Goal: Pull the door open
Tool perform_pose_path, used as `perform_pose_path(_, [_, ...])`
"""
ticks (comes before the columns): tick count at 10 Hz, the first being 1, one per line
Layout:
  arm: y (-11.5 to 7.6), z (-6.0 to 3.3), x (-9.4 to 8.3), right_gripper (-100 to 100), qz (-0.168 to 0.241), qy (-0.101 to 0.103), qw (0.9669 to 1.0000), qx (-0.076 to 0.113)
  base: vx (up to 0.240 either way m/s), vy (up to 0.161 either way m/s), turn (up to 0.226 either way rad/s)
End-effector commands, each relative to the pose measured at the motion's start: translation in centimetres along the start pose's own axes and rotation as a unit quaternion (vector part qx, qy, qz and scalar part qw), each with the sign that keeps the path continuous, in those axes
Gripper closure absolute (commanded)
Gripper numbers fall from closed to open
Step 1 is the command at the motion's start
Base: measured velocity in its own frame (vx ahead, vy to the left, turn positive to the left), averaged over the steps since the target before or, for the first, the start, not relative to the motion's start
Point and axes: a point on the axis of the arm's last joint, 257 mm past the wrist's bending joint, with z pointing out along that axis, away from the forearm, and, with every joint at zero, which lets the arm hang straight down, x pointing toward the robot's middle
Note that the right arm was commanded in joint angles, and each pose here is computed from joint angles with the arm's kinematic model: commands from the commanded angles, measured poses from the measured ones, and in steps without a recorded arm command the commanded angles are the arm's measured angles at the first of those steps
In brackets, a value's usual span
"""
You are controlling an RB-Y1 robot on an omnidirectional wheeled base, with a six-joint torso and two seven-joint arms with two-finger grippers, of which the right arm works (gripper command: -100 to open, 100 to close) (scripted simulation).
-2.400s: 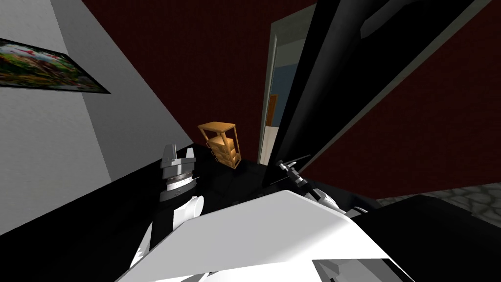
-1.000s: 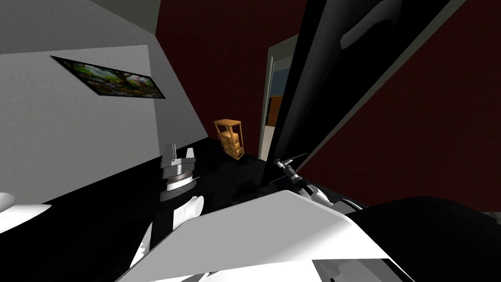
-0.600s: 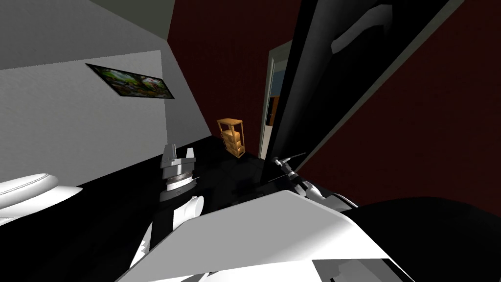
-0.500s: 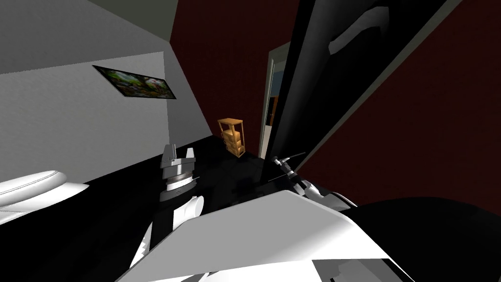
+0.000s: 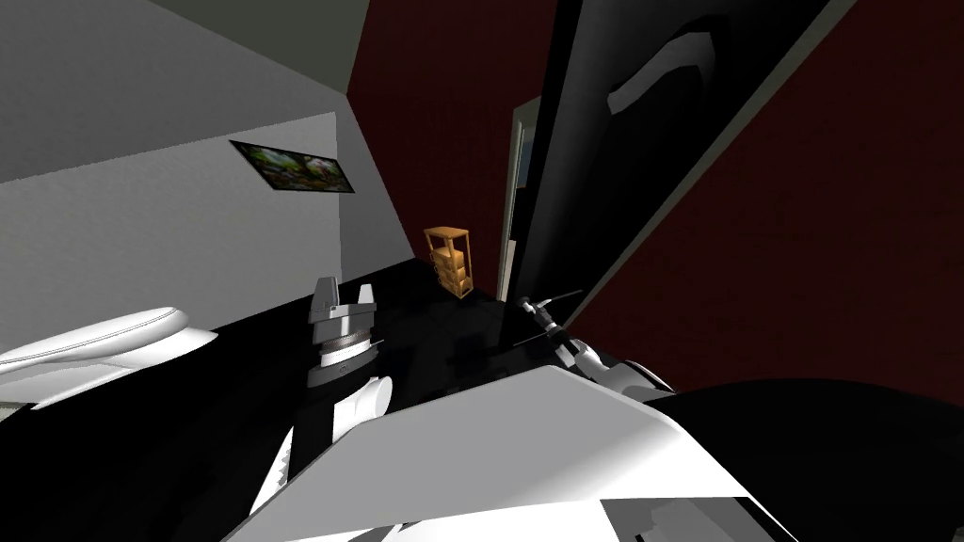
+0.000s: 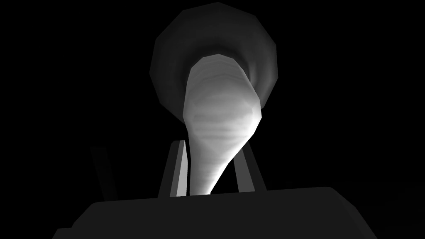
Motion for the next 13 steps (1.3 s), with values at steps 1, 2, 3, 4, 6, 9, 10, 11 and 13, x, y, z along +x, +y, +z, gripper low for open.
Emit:
perform_pose_path(1, [-0.2,-0.07,0.2,100,0.001,0.002,1.0,0.001,-0.034,-0.016,-0.001])
perform_pose_path(2, [-0.1,1.17,0.7,100,0.001,0.001,1.0,0.001,-0.09,-0.049,0.089])
perform_pose_path(3, [0.0,1.91,0.9,100,0.001,0.001,1.0,0.002,-0.19,-0.101,0.12])
perform_pose_path(4, [0.0,1.91,0.9,100,0.001,0.001,1.0,0.002,-0.142,-0.075,0.067])
perform_pose_path(6, [0.2,3.27,1.5,100,0.002,0.0,1.0,0.002,-0.087,-0.045,0.034])
perform_pose_path(9, [0.5,4.93,2.2,100,0.003,0.0,1.0,0.003,-0.179,-0.11,0.102])
perform_pose_path(10, [0.5,4.62,1.9,100,0.002,-0.002,1.0,0.002,-0.057,-0.046,0.036])
perform_pose_path(11, [0.4,4.9,2.6,100,0.003,0.003,1.0,0.004,-0.138,-0.029,0.072])
perform_pose_path(13, [0.5,5.43,3.4,100,0.003,0.011,0.9999,0.003,-0.211,-0.086,0.095])
